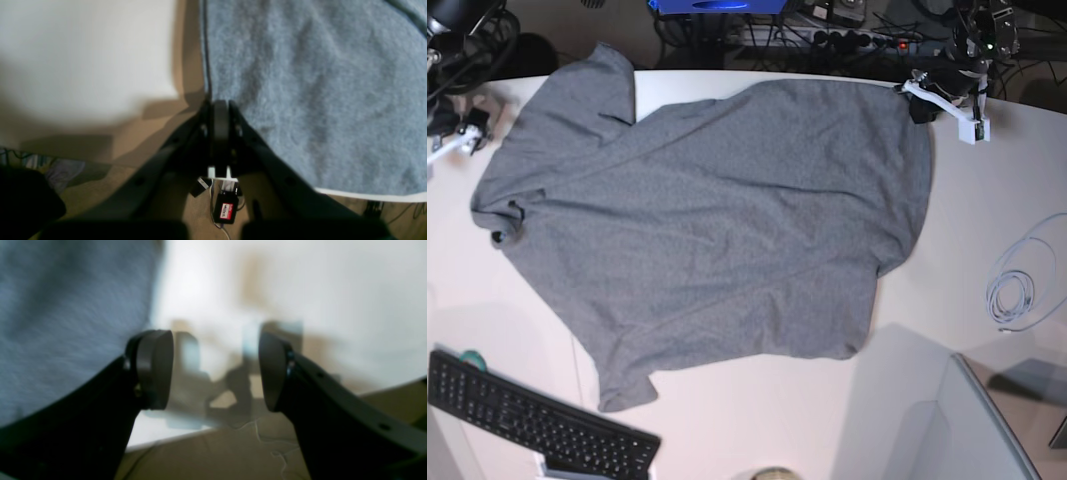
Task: Layout the t-shirt on the table in an organized manner, then fold the t-shirt properly
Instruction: 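Release the hem and move the left gripper to the shirt corner, then grasp the shirt corners with both grippers and lift the shirt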
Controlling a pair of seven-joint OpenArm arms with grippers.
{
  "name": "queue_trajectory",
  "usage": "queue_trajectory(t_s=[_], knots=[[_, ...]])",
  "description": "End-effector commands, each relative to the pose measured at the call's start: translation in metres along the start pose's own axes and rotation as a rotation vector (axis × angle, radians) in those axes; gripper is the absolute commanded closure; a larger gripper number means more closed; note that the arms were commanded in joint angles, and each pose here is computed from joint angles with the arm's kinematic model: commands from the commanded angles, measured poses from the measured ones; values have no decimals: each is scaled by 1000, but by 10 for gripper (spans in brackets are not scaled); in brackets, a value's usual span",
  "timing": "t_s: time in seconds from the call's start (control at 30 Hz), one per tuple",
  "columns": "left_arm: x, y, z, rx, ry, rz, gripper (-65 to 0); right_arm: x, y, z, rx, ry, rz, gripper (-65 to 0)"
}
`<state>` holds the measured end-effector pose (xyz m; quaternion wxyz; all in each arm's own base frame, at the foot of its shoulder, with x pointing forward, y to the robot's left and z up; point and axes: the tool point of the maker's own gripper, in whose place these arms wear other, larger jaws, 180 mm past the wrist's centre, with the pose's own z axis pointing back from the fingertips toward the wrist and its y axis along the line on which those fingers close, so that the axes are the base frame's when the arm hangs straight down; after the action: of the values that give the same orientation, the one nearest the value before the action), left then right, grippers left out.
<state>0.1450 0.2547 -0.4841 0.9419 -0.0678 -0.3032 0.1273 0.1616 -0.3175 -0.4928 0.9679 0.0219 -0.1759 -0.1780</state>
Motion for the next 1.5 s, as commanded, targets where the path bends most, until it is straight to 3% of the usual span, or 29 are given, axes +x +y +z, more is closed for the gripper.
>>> queue_trajectory(t_s=[0.0,0.53,0.9,1.1,1.17,1.33,1.47], knots=[[11,2,3,-1,-30,-14,0,20,5,2,29,-57,23,-377],[10,7,5,10,-29,-12,0,25,32,0,144,-69,143,-377],[9,5,5,6,-27,-10,0,38,44,-1,198,-108,116,-375],[9,6,5,8,-28,-10,0,22,61,-17,252,-56,74,-374],[9,6,5,9,-27,-9,0,16,63,-21,261,-40,63,-324],[9,7,5,10,-27,-11,0,14,57,-17,248,-33,64,-53],[10,7,6,9,-30,-13,0,18,45,6,176,-33,140,-20]])
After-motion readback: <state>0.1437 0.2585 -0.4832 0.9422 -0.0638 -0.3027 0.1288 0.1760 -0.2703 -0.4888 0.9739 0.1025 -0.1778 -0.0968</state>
